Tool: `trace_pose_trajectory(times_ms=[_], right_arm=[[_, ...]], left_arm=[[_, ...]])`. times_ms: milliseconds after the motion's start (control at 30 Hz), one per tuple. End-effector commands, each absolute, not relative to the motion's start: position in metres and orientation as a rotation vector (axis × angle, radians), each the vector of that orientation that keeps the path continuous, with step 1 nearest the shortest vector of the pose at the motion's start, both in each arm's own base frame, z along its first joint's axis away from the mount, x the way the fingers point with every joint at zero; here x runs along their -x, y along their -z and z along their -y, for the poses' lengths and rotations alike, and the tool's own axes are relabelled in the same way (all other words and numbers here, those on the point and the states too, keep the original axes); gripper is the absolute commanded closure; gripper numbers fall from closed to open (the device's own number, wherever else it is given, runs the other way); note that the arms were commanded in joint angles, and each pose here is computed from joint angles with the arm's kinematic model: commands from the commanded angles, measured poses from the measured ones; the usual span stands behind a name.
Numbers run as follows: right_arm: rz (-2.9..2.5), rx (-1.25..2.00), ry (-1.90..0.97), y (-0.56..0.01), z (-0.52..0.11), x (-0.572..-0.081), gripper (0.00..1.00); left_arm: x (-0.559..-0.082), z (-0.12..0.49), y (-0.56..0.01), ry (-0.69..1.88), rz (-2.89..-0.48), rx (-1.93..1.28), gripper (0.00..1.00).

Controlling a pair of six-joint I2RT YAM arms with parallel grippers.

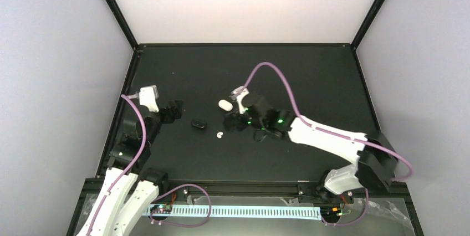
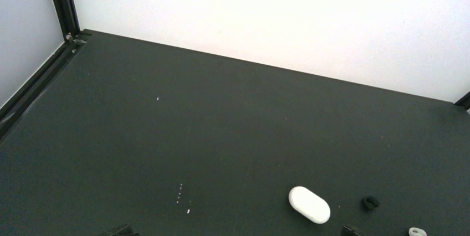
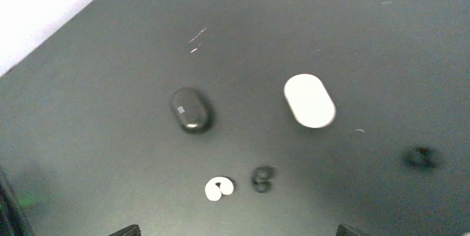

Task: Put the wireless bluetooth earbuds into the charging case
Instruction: Pick up the charging case at the center of the board.

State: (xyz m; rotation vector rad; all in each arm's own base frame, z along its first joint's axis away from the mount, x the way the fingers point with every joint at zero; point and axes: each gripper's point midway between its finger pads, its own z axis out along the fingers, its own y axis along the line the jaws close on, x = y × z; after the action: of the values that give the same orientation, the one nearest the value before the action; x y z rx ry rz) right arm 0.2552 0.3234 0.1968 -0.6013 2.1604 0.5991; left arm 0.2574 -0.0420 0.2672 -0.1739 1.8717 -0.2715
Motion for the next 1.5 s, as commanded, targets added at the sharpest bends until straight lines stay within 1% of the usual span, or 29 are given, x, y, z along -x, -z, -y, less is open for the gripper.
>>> trace_pose_trajectory(times_ms=[0,100,167,367,567,700,1000,1467], right_arm=[[-2.148,0.752,-0.694,-0.188,-0.379,-0.242,0.10],[-2.167,0.821,-0.704,-0.171,-0.404,-0.240,0.14],[-2.191,0.791,-0.673,-0.161,-0.410,-0.250,0.16],[-2.220,0.600,-0.502,-0.148,-0.386,-0.304,0.17],[-2.301,0.600,-0.403,-0.120,-0.376,-0.351,0.17],[-2.322,0.616,-0.391,-0.106,-0.374,-0.369,0.20],[-2.392,0.719,-0.406,-0.075,-0.394,-0.378,0.25],[-2.476,0.776,-0.365,-0.037,-0.398,-0.379,0.28]], left_arm=[[-0.251,0.036,-0.273,0.246,-1.855,0.190,0.01],[-0.247,0.029,-0.275,0.223,-1.841,0.216,0.01],[-0.247,0.028,-0.276,0.214,-1.837,0.224,0.01],[-0.248,0.031,-0.274,0.225,-1.843,0.212,0.01],[-0.249,0.034,-0.275,0.245,-1.840,0.197,0.01],[-0.249,0.037,-0.275,0.255,-1.841,0.188,0.01],[-0.252,0.043,-0.274,0.279,-1.845,0.164,0.01],[-0.251,0.045,-0.274,0.291,-1.842,0.152,0.01]])
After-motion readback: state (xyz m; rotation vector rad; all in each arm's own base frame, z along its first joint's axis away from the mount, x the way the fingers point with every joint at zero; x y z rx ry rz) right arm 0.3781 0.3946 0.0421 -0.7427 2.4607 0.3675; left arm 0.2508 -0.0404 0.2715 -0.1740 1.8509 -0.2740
